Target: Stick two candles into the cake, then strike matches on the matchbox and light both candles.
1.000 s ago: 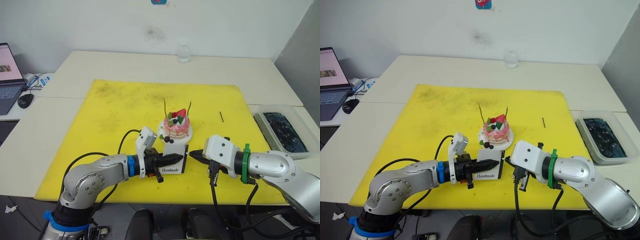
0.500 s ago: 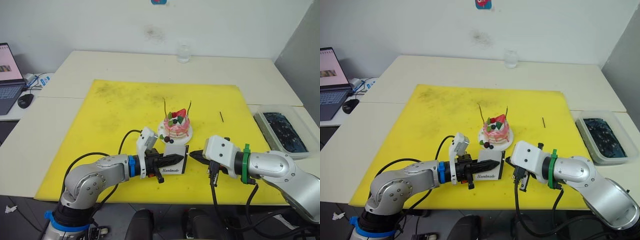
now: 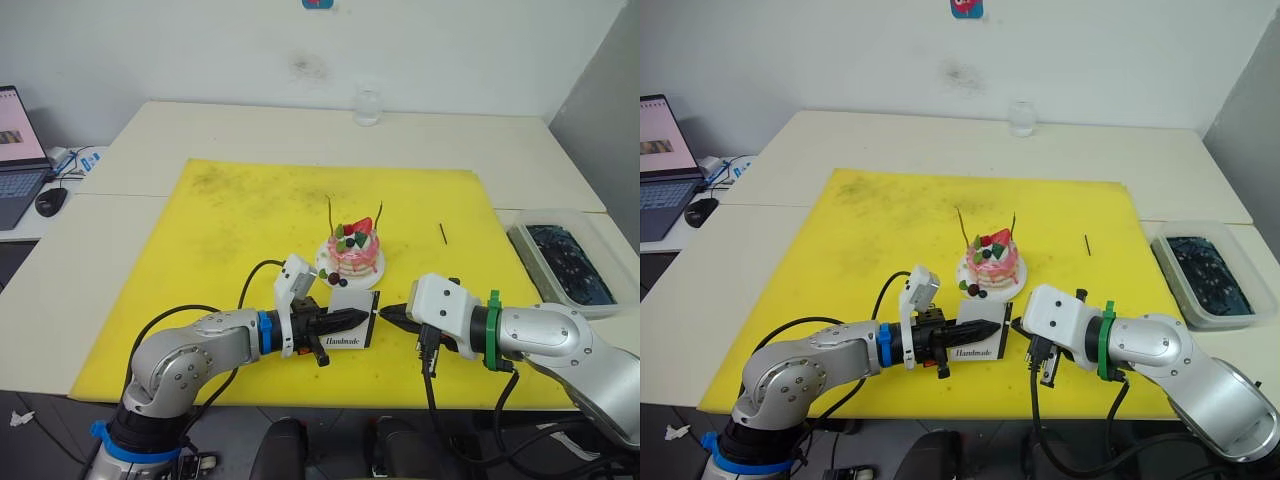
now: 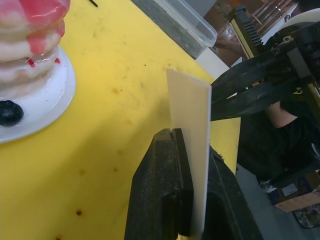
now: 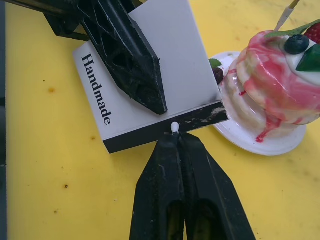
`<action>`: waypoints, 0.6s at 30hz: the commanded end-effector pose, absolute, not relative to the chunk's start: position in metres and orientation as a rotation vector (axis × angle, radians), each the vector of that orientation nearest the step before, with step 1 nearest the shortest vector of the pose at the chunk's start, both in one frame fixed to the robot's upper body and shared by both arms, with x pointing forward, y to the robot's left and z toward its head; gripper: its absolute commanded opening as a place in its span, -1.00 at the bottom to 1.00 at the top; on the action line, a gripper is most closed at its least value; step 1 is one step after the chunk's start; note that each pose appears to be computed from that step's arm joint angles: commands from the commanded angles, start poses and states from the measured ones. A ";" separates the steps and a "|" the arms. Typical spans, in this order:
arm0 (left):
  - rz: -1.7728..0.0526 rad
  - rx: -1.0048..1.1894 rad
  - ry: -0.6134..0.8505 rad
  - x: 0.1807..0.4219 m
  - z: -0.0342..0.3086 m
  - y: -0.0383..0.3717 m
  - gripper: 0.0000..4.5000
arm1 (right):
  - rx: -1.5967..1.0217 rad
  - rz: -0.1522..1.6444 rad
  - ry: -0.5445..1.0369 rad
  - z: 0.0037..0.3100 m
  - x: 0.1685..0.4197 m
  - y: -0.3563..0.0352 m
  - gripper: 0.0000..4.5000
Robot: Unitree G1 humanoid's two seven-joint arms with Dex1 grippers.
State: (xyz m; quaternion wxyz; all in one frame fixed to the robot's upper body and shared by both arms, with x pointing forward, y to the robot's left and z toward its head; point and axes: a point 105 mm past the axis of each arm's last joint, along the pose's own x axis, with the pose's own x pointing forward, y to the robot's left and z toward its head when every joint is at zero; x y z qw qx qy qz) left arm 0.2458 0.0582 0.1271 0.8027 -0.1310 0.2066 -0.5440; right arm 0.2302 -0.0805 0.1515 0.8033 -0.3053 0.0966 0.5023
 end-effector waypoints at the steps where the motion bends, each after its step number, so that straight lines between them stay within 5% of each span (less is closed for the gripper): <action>1: -1.218 -0.281 0.400 0.242 0.138 0.052 -1.00 | -0.655 1.073 0.175 0.158 0.227 -0.080 -0.99; 9: -1.176 -0.264 0.393 0.248 0.136 0.057 -1.00 | -0.625 1.010 0.225 0.154 0.227 -0.097 -0.99; 18: -1.156 -0.248 0.405 0.243 0.130 0.062 -1.00 | -0.314 0.582 0.177 0.126 0.257 -0.136 -0.99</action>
